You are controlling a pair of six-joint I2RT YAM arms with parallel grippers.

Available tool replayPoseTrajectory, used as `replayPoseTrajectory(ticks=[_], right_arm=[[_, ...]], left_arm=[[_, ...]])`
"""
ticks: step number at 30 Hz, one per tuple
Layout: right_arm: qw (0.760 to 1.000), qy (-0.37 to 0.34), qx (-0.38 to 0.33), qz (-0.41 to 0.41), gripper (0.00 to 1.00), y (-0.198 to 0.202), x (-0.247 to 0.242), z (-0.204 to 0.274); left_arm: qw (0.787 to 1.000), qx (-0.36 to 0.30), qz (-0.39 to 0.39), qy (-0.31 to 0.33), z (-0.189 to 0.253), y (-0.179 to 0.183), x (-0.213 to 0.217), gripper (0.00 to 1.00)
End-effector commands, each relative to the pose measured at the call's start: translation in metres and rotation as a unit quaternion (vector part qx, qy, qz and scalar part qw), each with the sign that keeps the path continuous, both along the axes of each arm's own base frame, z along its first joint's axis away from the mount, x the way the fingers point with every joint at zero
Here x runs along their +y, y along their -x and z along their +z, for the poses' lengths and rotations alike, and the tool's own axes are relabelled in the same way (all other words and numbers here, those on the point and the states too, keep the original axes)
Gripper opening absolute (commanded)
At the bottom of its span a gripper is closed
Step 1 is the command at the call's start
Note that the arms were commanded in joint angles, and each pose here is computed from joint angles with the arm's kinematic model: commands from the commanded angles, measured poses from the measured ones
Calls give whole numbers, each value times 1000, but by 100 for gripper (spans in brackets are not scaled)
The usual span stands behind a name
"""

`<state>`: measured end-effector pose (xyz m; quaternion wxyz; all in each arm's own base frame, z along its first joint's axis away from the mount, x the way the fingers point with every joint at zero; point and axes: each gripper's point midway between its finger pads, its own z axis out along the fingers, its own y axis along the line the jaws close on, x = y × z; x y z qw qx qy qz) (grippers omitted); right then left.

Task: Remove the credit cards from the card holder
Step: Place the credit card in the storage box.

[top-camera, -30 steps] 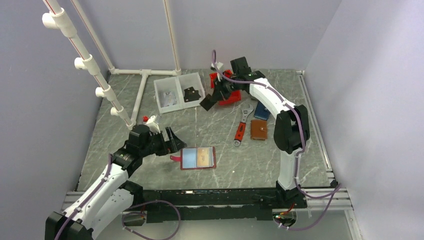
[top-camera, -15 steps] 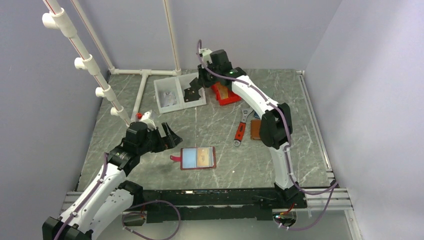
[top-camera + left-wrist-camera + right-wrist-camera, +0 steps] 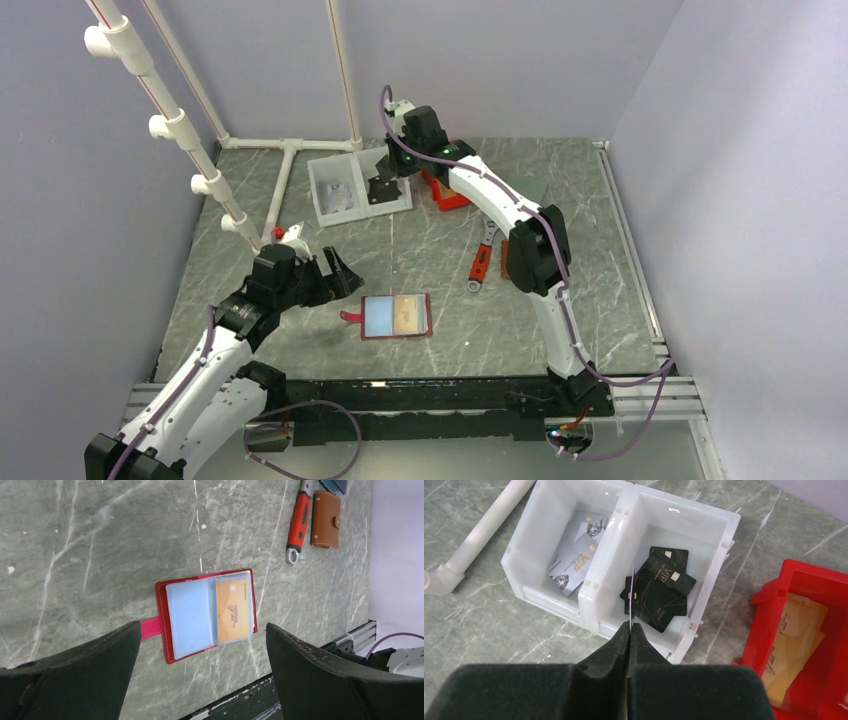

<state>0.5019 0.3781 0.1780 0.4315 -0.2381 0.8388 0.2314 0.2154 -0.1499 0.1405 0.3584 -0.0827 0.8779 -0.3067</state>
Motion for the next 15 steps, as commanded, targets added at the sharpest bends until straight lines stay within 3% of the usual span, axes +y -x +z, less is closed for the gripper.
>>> replayPoseTrajectory(ticks=[1, 9, 15], right_arm=[[999, -29, -27, -6, 0, -13, 13, 20], [999, -32, -21, -11, 1, -23, 22, 3], [1000, -10, -30, -4, 17, -33, 25, -20]], left_arm=[[1000, -19, 3, -2, 11, -6, 0, 99], [1000, -18, 8, -7, 10, -7, 3, 99], [1000, -16, 12, -13, 9, -8, 4, 99]])
